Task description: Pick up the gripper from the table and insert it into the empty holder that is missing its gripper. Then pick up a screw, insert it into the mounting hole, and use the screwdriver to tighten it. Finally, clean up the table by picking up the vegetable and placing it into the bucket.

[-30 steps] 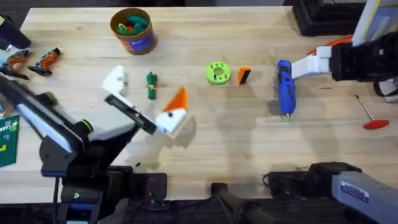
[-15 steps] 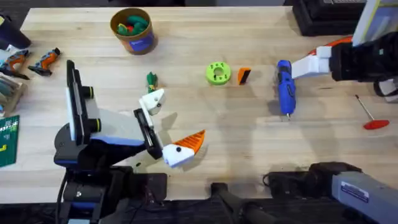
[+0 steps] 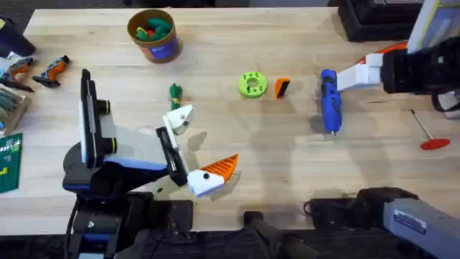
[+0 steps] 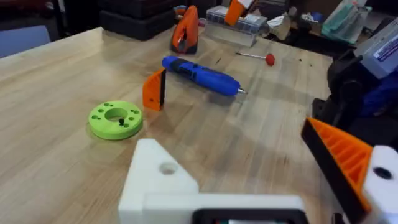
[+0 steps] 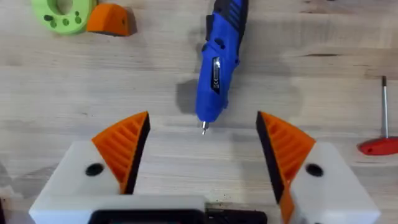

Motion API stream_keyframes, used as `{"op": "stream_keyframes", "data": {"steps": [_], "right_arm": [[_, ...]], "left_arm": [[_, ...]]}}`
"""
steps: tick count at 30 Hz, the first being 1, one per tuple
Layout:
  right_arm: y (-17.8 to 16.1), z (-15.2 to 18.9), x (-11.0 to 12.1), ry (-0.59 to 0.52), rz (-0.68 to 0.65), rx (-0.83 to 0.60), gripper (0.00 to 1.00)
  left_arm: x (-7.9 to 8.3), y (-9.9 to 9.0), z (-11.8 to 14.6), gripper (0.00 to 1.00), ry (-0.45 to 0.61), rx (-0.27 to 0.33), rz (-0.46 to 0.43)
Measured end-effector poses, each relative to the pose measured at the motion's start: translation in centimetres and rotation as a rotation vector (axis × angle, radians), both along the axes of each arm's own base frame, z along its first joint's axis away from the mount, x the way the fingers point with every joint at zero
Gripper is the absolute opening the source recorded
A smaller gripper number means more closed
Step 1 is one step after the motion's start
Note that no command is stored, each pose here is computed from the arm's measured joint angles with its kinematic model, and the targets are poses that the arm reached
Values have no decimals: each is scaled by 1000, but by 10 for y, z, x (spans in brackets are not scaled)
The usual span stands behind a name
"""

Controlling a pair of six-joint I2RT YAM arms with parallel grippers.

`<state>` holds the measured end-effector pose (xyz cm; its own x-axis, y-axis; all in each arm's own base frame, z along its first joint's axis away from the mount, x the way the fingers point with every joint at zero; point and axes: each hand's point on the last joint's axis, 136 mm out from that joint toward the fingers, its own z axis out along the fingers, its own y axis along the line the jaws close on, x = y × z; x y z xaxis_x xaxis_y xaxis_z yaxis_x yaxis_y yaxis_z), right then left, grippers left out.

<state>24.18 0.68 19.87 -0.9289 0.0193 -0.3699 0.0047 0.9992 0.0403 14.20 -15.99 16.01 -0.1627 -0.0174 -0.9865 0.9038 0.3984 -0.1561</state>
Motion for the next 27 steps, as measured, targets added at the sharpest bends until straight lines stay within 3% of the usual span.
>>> {"op": "stream_keyframes", "data": {"steps": [11,27], "right_arm": [[0,0,0,0,0,0,991],[0,0,0,0,0,0,987]], "left_arm": [[0,0,0,986,-132,57,-7],[0,0,0,986,-139,60,-7]]}}
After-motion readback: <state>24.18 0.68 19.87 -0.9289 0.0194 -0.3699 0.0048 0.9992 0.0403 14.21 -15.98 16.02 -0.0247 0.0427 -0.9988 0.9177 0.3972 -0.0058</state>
